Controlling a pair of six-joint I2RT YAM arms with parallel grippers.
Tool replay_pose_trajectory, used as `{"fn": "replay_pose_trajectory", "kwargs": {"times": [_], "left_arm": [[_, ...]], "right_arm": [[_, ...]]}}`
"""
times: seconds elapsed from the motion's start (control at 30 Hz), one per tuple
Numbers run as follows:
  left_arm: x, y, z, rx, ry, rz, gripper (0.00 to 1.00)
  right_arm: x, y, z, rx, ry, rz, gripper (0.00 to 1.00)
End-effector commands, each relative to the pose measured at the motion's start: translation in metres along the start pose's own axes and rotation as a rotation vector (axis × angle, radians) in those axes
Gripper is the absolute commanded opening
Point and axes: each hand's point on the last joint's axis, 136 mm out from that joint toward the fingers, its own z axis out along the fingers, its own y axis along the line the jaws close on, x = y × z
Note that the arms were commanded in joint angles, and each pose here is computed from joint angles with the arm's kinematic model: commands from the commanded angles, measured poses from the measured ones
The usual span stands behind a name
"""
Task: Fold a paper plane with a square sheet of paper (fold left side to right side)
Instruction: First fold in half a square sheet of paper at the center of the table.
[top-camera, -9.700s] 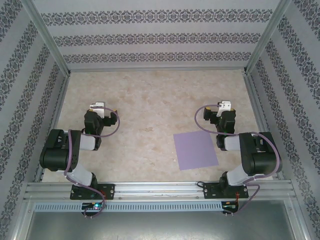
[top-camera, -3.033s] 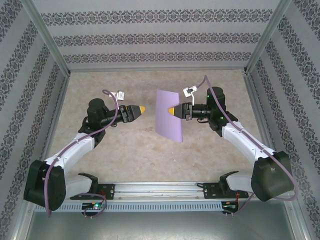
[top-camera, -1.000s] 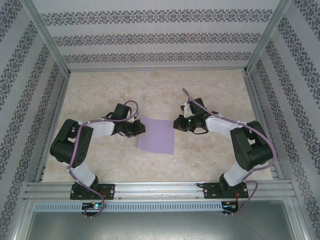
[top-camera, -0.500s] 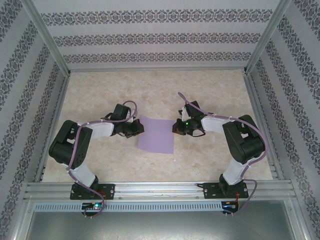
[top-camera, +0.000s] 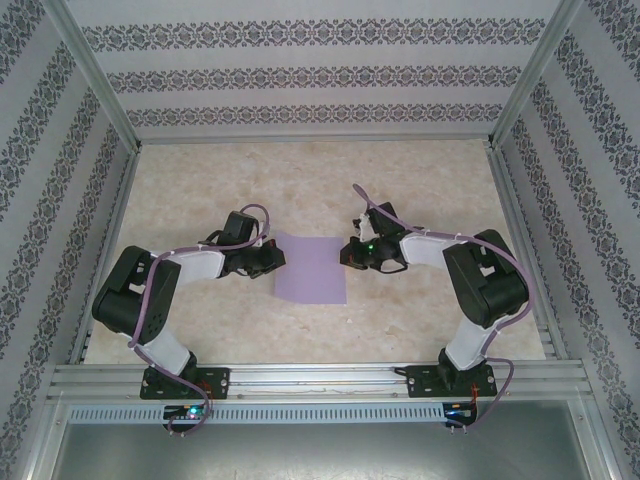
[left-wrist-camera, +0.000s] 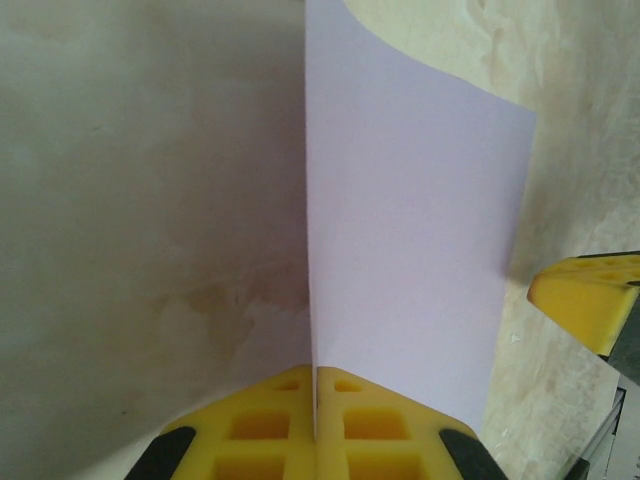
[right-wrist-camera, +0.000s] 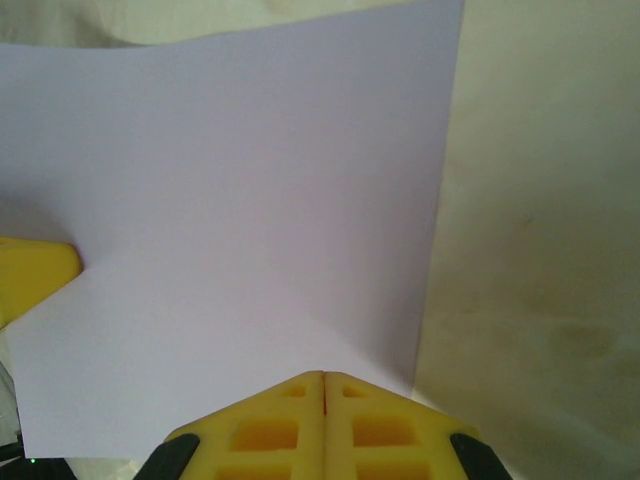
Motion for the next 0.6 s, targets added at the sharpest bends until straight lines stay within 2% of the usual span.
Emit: {"fn": "replay_pose_trajectory", "kwargs": {"times": [0.0,0.3,0.57], "left_arm": [[-0.003,-0.009,-0.006,0.031,-0.033,0.008,0.01],[-0.009,-0.038,-0.018,0.125,-0.045,0.043,0.32],[-0.007,-0.076,-0.022,0.225,-0.026,0.094,0.48]], "right_arm": [[0.007,-0.005,0.010,0.016,0.033,0.023,0.00],[0.016,-0.025,0.016,0.088,0.072,0.042,0.00],[0.016,-0.027,0.017,0.096,0.070,0.035,0.00]]}}
